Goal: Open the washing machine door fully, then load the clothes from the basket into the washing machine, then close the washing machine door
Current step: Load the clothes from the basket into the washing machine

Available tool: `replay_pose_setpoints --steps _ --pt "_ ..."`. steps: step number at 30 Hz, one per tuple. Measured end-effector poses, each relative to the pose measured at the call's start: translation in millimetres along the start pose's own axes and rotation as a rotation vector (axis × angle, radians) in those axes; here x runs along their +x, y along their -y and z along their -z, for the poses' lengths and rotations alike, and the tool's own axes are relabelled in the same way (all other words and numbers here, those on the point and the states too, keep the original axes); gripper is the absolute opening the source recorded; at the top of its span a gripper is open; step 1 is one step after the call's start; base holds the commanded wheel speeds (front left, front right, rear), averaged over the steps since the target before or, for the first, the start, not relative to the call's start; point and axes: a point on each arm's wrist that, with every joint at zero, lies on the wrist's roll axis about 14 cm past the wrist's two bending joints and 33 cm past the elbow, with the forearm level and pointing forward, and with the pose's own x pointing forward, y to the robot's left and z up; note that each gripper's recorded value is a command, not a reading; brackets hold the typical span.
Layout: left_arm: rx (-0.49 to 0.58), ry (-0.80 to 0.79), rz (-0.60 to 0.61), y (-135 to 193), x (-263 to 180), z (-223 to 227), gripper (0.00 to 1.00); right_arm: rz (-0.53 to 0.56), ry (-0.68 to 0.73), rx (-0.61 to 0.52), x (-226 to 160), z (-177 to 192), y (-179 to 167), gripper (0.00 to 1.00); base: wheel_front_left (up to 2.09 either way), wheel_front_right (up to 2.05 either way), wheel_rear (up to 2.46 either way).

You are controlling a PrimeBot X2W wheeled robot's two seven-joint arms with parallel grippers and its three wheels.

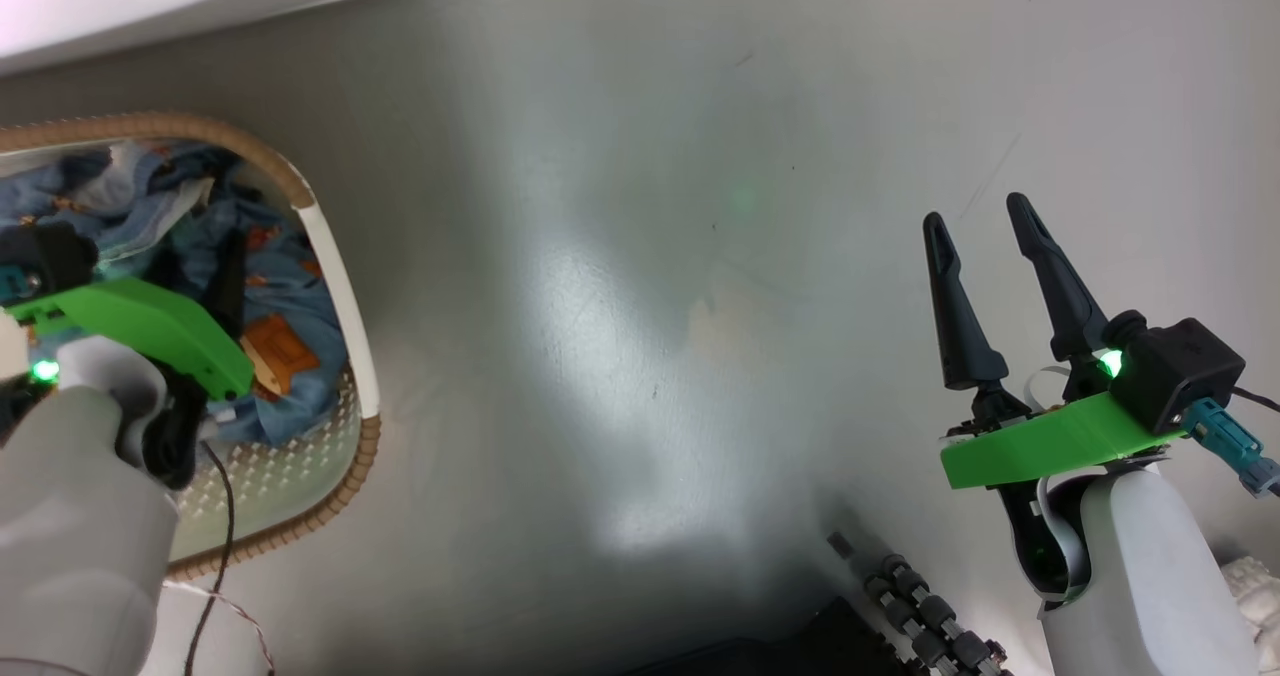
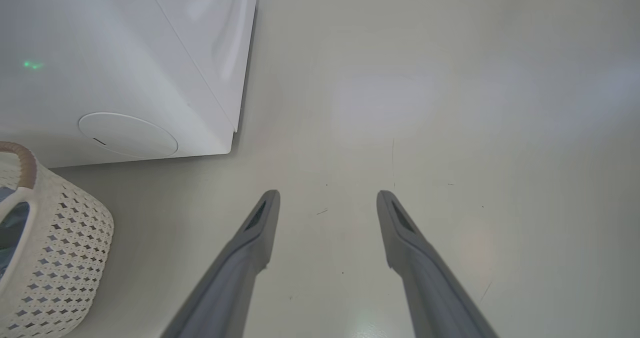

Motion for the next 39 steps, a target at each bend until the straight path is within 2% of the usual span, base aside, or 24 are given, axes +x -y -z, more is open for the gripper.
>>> replay_pose_setpoints --steps 4,5,7,10,13,20,28,34,39 --pt "0.017 -0.021 -0.018 -6 8 2 1.00 0.005 -0.014 -0.004 1 6 2 1.00 0.00 0.00 0.00" --pt "0.018 -0.027 -0.022 -6 9 3 0.74 0.005 -0.016 -0.005 1 7 2 1.00 0.00 0.00 0.00" --pt "0.020 -0.033 -0.029 -7 10 4 0.00 0.006 -0.015 -0.005 1 6 3 1.00 0.00 0.00 0.00" --pt "0.043 -0.037 -0.032 -6 7 5 0.00 0.008 -0.002 -0.005 1 1 3 1.00 0.00 0.00 0.00" --pt "0.053 0.002 -0.017 6 -1 -3 0.00 0.007 0.035 -0.005 2 -13 3 1.00 0.00 0.00 0.00" --pt "0.128 0.137 -0.006 14 -29 -28 0.00 -0.008 0.105 -0.008 -1 -42 -3 1.00 0.00 0.00 0.00" --pt "0.158 0.235 0.014 25 -65 -43 0.00 -0.036 0.182 -0.005 -8 -75 -14 1.00 0.00 0.00 0.00" --pt "0.121 0.379 0.036 37 -103 -73 0.00 -0.058 0.221 -0.014 -21 -92 -23 1.00 0.00 0.00 0.00" --pt "0.116 0.462 0.019 36 -138 -77 0.00 -0.085 0.274 -0.007 -30 -114 -32 1.00 0.00 0.00 0.00"
